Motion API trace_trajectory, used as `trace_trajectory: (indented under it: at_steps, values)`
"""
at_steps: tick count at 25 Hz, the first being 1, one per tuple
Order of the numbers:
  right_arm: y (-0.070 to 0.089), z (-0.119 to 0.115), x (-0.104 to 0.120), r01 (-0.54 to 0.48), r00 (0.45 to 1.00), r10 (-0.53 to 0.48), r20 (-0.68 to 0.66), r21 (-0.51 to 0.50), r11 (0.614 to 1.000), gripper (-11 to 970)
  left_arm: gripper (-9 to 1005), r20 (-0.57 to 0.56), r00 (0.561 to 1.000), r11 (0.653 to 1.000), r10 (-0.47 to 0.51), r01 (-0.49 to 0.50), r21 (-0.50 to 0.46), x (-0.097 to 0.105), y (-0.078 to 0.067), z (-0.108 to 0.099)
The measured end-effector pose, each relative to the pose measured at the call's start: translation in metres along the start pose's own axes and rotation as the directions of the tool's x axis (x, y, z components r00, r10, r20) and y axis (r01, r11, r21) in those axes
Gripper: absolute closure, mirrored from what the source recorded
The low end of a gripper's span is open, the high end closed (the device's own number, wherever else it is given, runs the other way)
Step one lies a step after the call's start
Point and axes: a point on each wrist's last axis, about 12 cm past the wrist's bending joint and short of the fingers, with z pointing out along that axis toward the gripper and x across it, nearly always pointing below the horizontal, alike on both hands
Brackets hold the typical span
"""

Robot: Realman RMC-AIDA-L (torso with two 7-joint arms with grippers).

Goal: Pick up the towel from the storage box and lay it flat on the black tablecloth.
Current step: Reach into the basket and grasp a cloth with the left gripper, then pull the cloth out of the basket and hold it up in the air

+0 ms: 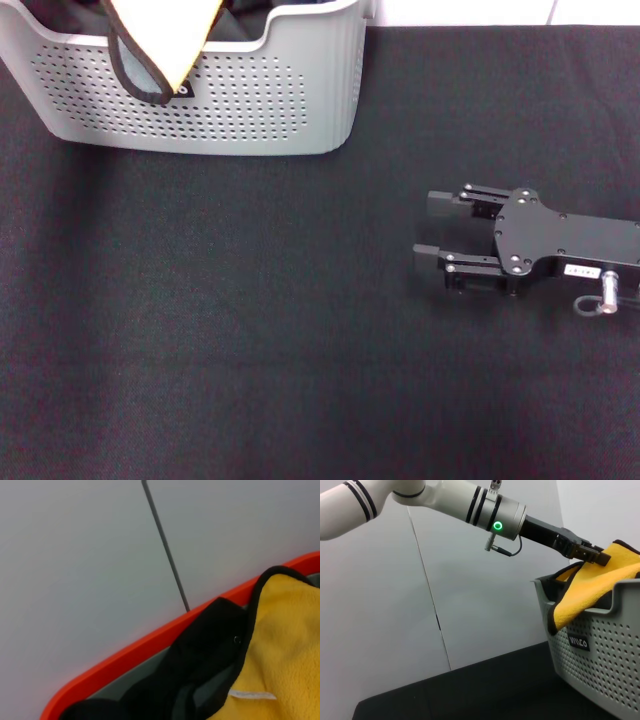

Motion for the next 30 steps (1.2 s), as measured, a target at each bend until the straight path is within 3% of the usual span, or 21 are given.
trace_trajectory:
  at_steps: [3,8,11,19,21,24,26,30]
  values:
    - [0.000,0.000,0.000,0.000,1.000,0.000,0.000,0.000,1.000,244,513,-0.011,1.000,1.000,-0.011,0.012,0.005,0.001,0.001,0.002]
    - [0.002,-0.004,0.004,-0.010,1.000,0.010,0.001,0.008,1.000,244,743,-0.012,0.999,0.999,-0.036,0.036,0.026,-0.001,0.000,0.007]
    - [0.003,-0.006,0.005,-0.015,1.000,0.015,0.005,0.014,1.000,245,942,0.011,0.998,0.997,-0.062,0.061,0.043,-0.002,0.000,0.006]
    - [0.009,-0.018,0.006,0.009,0.995,-0.014,0.101,0.052,0.999,245,941,0.095,0.984,0.988,-0.153,0.149,0.045,-0.004,0.009,-0.006]
    - [0.015,-0.027,0.003,0.047,0.982,-0.057,0.179,0.064,0.997,245,940,0.181,0.966,0.981,-0.186,0.173,0.083,-0.004,0.011,-0.018]
    - [0.019,-0.036,0.001,0.070,0.965,-0.093,0.246,0.100,0.993,245,941,0.347,0.909,0.968,-0.230,0.177,0.178,0.000,0.011,-0.041]
    - [0.020,-0.041,0.001,0.078,0.955,-0.112,0.275,0.134,0.988,246,942,0.489,0.832,0.954,-0.262,0.146,0.263,0.003,0.009,-0.061]
    - [0.019,-0.044,0.000,0.097,0.945,-0.144,0.295,0.169,0.981,246,944,0.652,0.680,0.914,-0.335,0.067,0.400,0.011,0.009,-0.093]
